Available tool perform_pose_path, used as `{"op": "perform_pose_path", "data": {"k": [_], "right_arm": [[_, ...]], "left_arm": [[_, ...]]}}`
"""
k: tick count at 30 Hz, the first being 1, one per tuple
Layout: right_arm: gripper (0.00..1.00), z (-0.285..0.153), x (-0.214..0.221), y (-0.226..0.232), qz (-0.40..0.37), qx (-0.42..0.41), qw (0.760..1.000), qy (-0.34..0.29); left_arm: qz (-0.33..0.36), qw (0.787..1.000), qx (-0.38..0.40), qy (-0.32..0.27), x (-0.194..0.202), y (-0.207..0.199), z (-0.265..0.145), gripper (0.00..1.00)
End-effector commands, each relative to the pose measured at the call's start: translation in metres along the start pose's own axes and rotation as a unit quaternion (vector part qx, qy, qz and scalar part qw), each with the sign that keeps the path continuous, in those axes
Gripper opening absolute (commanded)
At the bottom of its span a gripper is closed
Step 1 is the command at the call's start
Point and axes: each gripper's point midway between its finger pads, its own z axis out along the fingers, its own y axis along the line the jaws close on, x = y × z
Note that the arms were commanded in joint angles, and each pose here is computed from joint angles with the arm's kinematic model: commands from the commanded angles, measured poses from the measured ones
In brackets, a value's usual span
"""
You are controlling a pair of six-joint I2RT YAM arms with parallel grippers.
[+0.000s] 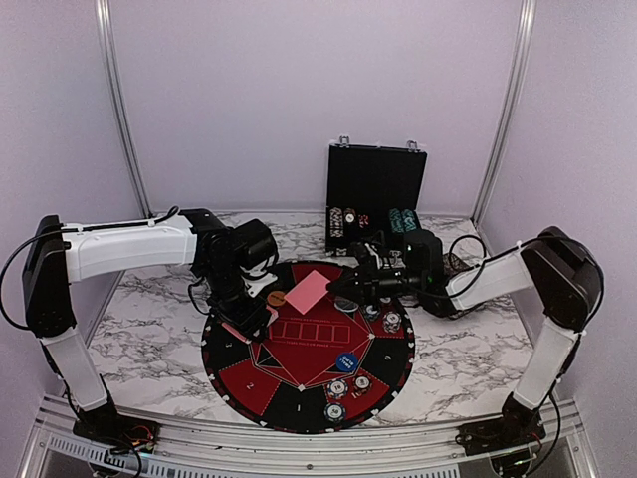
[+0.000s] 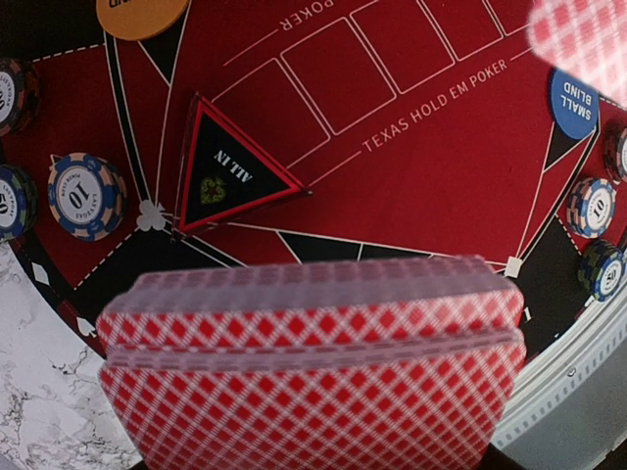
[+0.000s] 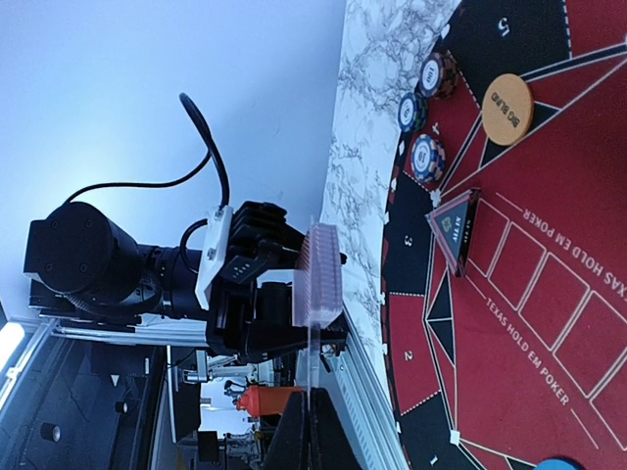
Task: Distribute texas hold em gaming equipment
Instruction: Distribute the poker card in the small blind area.
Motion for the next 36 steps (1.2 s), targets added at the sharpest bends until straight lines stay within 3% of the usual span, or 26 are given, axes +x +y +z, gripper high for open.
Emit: {"op": "perform_pose_path", "data": {"k": [1,30,36], "right_arm": [[0.00,-0.015,-0.003,0.009,-0.014,-0.008,1.000,-0.024],[0.00,-0.116,0.088,-0.062,0.076,0.105,0.987,-0.096],[0.00,-0.133,0.097,-0.078,0.105,0.109,0.979,-0.134]], "left_arm": [[0.007,1.000,0.002,-0.025,-0.006,0.001,-0.013,0.54],[0.021,1.000,0.007,-0.021,-0.010,0.000,-0.010,0.53],[0.020,1.000,0.009,-0.021,-0.011,0.000,-0.010,0.53]]}}
